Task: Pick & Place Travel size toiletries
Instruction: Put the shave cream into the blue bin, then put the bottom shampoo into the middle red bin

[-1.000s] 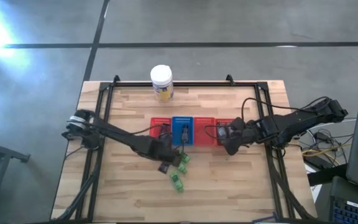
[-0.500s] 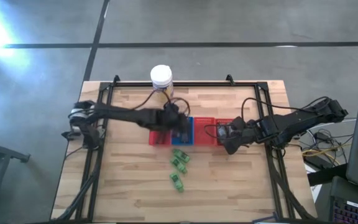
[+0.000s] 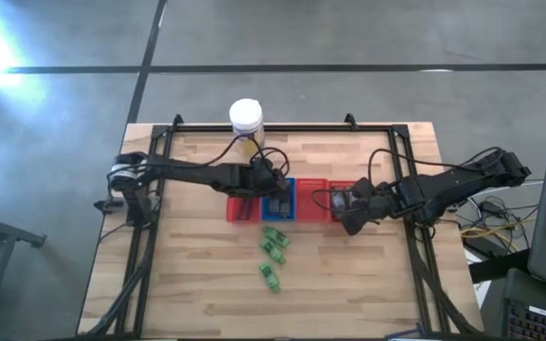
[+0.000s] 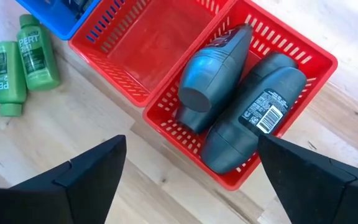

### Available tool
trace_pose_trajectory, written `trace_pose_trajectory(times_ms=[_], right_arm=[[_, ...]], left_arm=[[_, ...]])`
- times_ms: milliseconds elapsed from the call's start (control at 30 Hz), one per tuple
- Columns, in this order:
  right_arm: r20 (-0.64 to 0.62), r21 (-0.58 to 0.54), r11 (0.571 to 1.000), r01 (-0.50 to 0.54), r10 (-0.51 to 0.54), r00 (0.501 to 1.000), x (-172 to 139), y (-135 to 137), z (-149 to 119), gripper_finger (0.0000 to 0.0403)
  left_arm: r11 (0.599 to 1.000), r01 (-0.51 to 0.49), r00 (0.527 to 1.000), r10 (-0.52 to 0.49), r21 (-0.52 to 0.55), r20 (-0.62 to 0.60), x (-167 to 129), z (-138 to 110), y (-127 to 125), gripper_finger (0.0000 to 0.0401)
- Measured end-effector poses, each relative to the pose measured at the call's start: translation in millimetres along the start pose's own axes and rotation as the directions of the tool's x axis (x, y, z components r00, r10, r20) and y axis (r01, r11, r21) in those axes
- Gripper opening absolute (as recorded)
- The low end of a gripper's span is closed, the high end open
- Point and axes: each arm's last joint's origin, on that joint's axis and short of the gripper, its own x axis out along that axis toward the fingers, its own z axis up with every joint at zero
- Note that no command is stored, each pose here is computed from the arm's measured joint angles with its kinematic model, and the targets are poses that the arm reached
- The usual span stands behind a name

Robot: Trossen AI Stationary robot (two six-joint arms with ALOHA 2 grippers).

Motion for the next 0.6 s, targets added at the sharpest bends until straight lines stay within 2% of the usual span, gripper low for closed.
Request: trace_pose_trajectory(times_ms=[133, 233, 333, 467, 600], right_arm=[[-0.001, -0.015, 1.0, -0.001, 0.001, 1.0, 0, 0, 0, 0.035], [-0.013, -0.015, 1.0, -0.007, 0.006, 1.0, 0, 0, -1, 0.0344], [-0.014, -0.019, 0.999, -0.032, 0.031, 0.999, 0, 4, -2, 0.0339], [-0.007, -0.01, 0.988, -0.154, 0.154, 0.988, 0, 18, -4, 0.0329], [-0.005, 0.058, 0.941, -0.334, 0.335, 0.942, 5, 46, -5, 0.0317]], left_arm=[[0.999, 0.018, 1.0, -0.019, 0.035, 0.006, -8, 0, -2, 0.0182], [0.985, 0.081, 0.997, -0.08, 0.155, -0.014, -24, -6, -9, 0.0181], [0.931, 0.159, 0.987, -0.146, 0.329, -0.065, -42, -20, -17, 0.0181], [0.843, 0.236, 0.972, -0.194, 0.484, -0.134, -69, -45, -24, 0.0181], [0.784, 0.218, 0.973, -0.127, 0.582, -0.195, -84, -67, -18, 0.0181]])
